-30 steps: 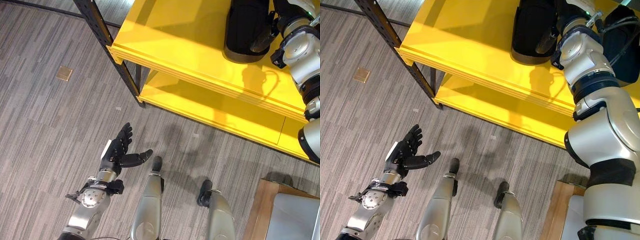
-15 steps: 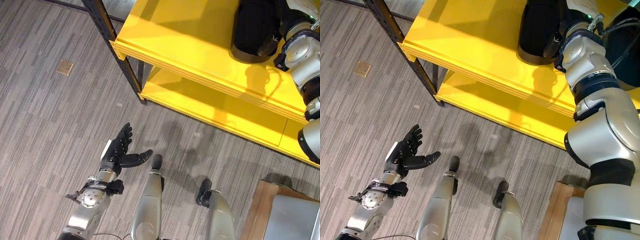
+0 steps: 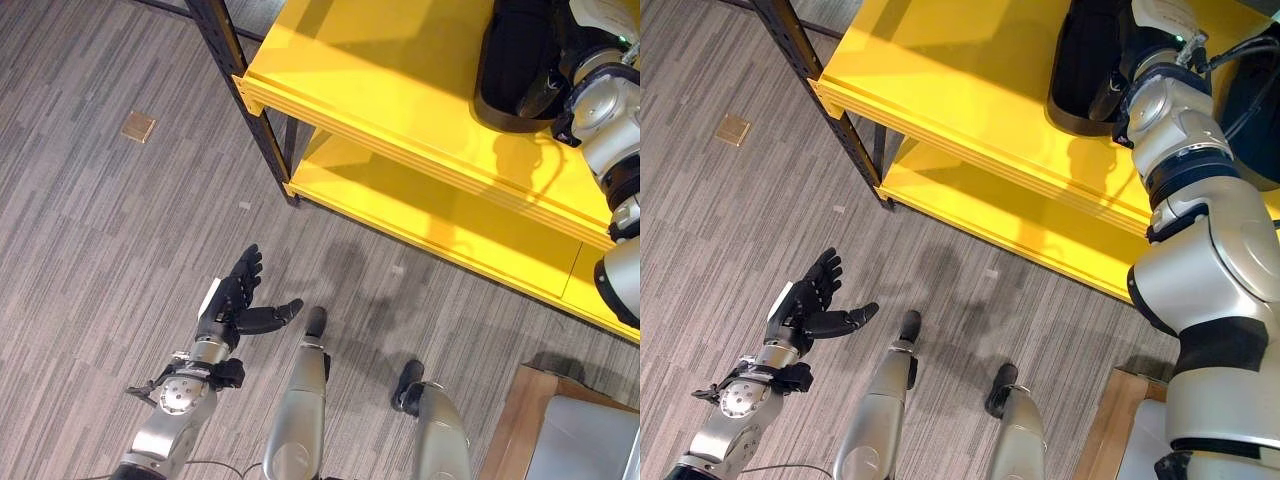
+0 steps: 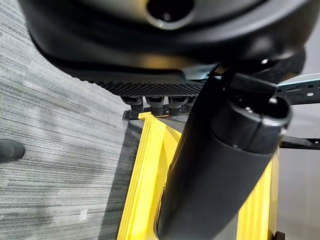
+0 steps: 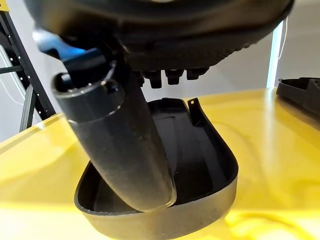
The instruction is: Move parts from the plastic box to the shelf.
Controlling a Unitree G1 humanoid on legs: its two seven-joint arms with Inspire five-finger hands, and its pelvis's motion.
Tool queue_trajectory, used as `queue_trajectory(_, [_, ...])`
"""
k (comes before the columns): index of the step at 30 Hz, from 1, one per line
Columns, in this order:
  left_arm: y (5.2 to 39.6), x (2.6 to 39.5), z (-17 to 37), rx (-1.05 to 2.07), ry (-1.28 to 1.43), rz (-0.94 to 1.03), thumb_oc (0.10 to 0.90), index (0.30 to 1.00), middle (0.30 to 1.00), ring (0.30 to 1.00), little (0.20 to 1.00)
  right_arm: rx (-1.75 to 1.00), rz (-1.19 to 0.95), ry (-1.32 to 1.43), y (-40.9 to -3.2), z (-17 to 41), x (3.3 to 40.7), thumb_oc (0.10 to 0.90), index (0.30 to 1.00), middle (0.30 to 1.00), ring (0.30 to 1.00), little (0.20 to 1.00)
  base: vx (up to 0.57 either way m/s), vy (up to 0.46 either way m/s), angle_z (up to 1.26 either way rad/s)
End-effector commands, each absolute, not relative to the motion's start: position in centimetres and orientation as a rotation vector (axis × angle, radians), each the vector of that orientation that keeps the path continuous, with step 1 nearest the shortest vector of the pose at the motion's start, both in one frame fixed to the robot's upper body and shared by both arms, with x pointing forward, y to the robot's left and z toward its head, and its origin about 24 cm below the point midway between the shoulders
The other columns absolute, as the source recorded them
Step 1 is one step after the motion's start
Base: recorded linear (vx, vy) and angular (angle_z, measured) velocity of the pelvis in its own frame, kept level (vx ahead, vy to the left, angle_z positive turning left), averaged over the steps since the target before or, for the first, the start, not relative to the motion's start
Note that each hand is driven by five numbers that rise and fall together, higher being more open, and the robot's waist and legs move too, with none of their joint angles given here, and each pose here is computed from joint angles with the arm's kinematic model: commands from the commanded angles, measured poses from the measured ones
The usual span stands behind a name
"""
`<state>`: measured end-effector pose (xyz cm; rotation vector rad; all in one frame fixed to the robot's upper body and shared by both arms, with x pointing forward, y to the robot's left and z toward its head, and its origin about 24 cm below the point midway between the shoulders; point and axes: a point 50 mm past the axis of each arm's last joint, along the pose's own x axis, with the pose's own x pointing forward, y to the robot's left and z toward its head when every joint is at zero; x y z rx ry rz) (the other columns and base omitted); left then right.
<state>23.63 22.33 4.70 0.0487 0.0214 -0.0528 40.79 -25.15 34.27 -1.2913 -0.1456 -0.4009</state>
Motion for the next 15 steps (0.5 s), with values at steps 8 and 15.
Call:
queue_trajectory(8, [21.9, 24.1, 9.4, 0.073, -0.203, -0.113, 0.900, 1.000, 1.000, 1.000, 1.000, -1.149, -0.618, -0.128, -29.3, 38.7, 38.0, 0.900, 1.000, 1.000, 1.000, 1.000, 0.01, -0.001, 0.00])
queue_trajectory(15, [21.8, 24.1, 9.3, 0.079, -0.193, -0.112, 0.900, 1.000, 1.000, 1.000, 1.000, -0.990, -0.667, -0.113, -30.3, 38.1, 37.8, 0.900, 1.000, 1.000, 1.000, 1.000, -0.01, 0.011, 0.00])
